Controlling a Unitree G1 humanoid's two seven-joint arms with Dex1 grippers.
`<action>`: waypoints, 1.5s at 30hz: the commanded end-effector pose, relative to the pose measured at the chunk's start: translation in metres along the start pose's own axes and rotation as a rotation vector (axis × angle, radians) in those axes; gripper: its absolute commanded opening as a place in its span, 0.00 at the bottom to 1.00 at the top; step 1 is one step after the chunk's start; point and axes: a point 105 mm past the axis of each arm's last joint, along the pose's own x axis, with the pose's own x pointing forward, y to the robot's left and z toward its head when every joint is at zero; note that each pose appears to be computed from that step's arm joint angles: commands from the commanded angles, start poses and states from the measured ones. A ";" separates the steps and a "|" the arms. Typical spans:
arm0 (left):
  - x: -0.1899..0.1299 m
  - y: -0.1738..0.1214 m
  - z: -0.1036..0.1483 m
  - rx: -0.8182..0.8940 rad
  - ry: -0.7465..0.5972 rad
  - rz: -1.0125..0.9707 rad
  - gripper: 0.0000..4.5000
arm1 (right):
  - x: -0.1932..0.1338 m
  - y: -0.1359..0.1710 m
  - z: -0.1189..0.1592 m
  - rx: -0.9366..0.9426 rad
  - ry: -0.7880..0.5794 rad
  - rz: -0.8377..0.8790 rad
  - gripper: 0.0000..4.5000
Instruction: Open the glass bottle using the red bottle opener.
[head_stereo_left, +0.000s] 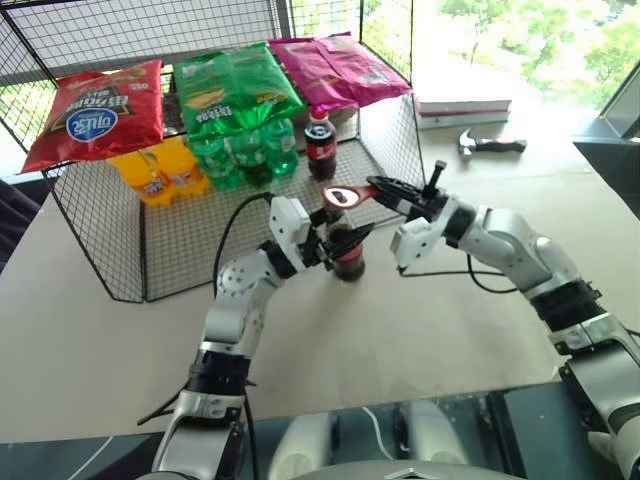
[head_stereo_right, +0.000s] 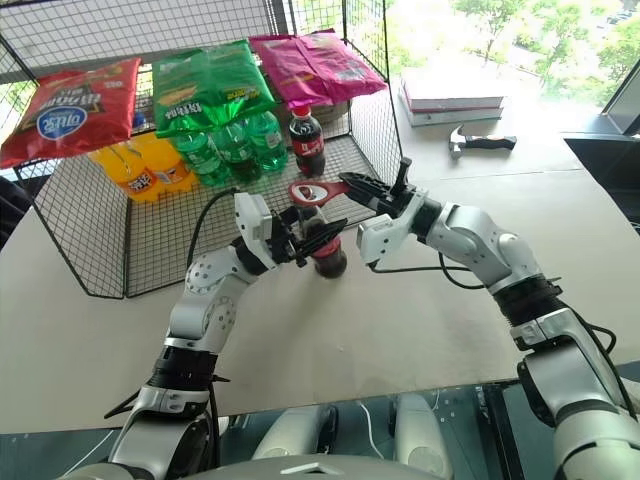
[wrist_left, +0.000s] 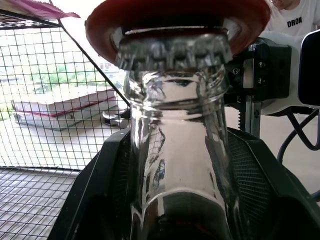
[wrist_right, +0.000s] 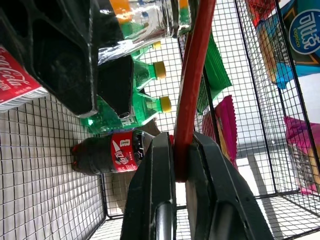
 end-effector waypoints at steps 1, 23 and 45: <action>0.004 -0.006 -0.007 -0.033 0.018 -0.013 0.49 | 0.003 -0.009 0.006 -0.102 -0.059 0.028 0.00; 0.001 -0.006 -0.009 -0.052 0.022 -0.011 0.49 | 0.006 -0.084 0.007 -0.339 -0.124 -0.154 0.00; 0.002 -0.009 -0.007 -0.044 0.016 -0.027 0.74 | -0.001 -0.079 -0.010 0.000 0.029 -0.306 0.00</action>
